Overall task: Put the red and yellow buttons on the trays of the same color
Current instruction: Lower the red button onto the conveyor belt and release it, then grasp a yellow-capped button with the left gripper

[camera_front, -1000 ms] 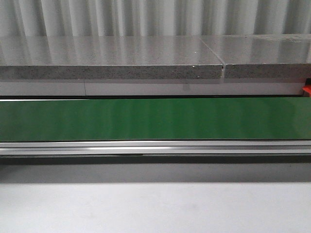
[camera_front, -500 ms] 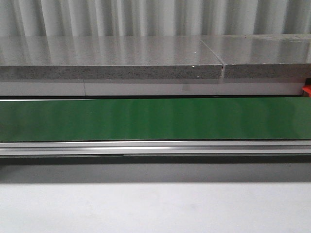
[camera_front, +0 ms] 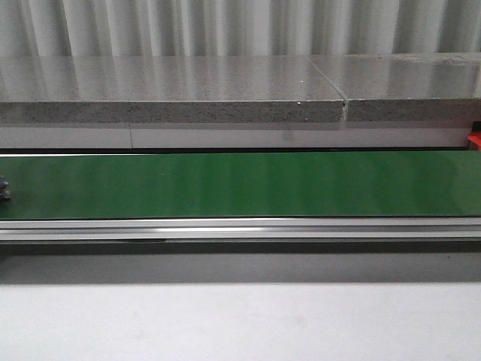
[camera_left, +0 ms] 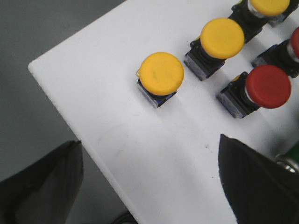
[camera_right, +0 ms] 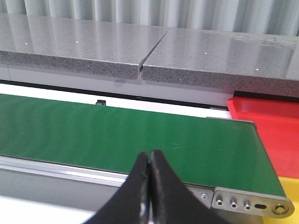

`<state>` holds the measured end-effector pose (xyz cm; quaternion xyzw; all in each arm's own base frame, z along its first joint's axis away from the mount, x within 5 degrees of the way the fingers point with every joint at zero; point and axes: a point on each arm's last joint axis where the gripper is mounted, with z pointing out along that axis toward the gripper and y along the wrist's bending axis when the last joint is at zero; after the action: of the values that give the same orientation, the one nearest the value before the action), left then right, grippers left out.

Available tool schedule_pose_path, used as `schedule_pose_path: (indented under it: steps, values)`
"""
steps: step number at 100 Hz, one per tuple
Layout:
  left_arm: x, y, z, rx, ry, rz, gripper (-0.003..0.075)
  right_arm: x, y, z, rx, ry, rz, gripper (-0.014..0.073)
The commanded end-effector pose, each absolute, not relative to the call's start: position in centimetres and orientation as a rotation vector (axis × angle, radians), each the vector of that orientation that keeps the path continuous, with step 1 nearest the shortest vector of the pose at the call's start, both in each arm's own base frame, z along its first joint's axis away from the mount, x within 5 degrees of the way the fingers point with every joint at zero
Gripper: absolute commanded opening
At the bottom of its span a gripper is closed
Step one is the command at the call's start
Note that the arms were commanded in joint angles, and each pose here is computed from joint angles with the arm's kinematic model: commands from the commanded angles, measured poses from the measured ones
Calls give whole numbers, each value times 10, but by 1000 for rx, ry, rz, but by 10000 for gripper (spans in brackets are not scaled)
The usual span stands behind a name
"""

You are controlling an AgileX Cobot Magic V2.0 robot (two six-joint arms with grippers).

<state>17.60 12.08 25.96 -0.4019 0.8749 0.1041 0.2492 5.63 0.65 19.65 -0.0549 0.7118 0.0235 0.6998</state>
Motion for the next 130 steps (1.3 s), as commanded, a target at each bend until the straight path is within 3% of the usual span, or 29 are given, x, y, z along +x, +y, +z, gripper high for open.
schedule_pose_path:
  steps: [1, 48, 114, 122, 130]
  values:
    - [186, 128, 261, -1075, 2352, 298, 565, 55, 6, 209, -118, 1489, 43, -69]
    - [219, 147, 222, -1116, 2432, 283, 565, 55, 6, 209, -118, 1489, 43, -69]
    - [258, 171, 204, -1099, 2476, 297, 565, 55, 6, 209, -118, 1489, 43, -69]
    - [259, 172, 200, -1102, 2487, 296, 542, 55, 6, 209, -118, 1489, 43, -69]
    - [259, 172, 201, -1099, 2482, 295, 453, 55, 6, 209, -118, 1489, 43, -69]
